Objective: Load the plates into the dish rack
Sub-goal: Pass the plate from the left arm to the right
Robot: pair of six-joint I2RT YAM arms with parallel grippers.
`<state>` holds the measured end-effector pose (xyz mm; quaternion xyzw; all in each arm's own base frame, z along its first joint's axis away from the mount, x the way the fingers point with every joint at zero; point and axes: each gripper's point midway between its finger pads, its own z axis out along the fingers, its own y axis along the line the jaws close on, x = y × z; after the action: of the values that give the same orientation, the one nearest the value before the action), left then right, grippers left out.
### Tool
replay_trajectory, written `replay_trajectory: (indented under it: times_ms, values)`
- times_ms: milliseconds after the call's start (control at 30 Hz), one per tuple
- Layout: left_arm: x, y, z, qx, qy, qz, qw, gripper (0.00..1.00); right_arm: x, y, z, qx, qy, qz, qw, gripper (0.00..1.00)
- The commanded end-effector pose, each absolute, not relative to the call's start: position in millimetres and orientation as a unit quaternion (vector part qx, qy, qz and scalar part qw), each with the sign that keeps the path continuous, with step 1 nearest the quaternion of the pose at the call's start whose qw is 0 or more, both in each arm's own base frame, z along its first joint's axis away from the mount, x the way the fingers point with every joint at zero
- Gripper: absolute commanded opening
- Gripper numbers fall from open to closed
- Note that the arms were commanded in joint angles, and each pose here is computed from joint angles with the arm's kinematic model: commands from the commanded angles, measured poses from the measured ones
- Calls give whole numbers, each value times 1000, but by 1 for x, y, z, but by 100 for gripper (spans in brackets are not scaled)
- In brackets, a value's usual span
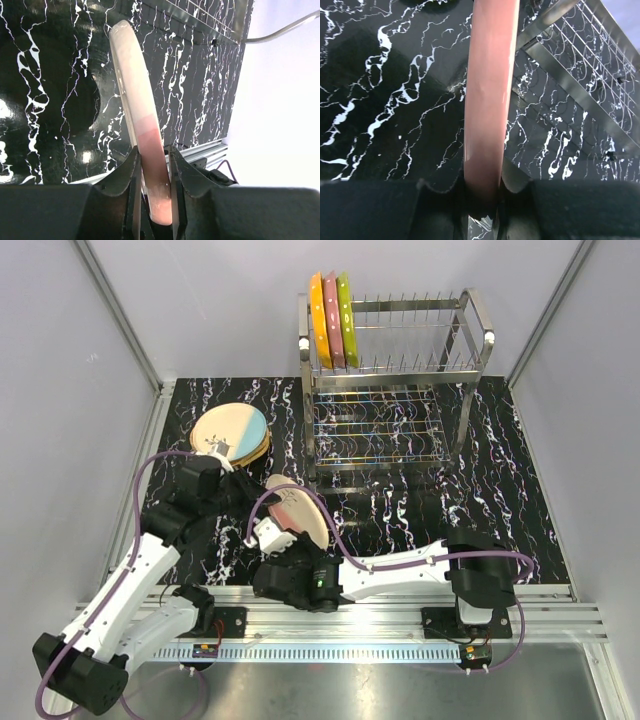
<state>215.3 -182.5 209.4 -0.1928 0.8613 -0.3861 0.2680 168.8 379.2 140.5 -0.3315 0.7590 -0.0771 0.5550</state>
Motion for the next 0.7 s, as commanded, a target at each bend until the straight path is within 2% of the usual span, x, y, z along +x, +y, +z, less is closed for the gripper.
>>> replay_trajectory:
  times_ms: [0, 100, 167, 367, 467, 667]
  values:
    - [223, -197, 250, -120, 829, -441, 323, 0, 172, 376, 173, -273, 762, -43, 585, 11]
    - [230, -199, 250, -120, 828, -440, 326, 0, 166, 378, 174, -278, 763, -30, 583, 3]
    - [233, -200, 252, -118, 828, -439, 329, 4, 164, 377, 175, -275, 765, -25, 583, 0]
    - [243, -200, 258, -115, 827, -432, 340, 17, 157, 374, 181, -261, 769, 6, 583, 0]
    - [248, -200, 262, -111, 827, -426, 349, 28, 158, 368, 180, -254, 771, 8, 584, 0]
    - [254, -200, 270, -105, 827, -419, 360, 45, 157, 359, 180, -245, 775, 14, 583, 0]
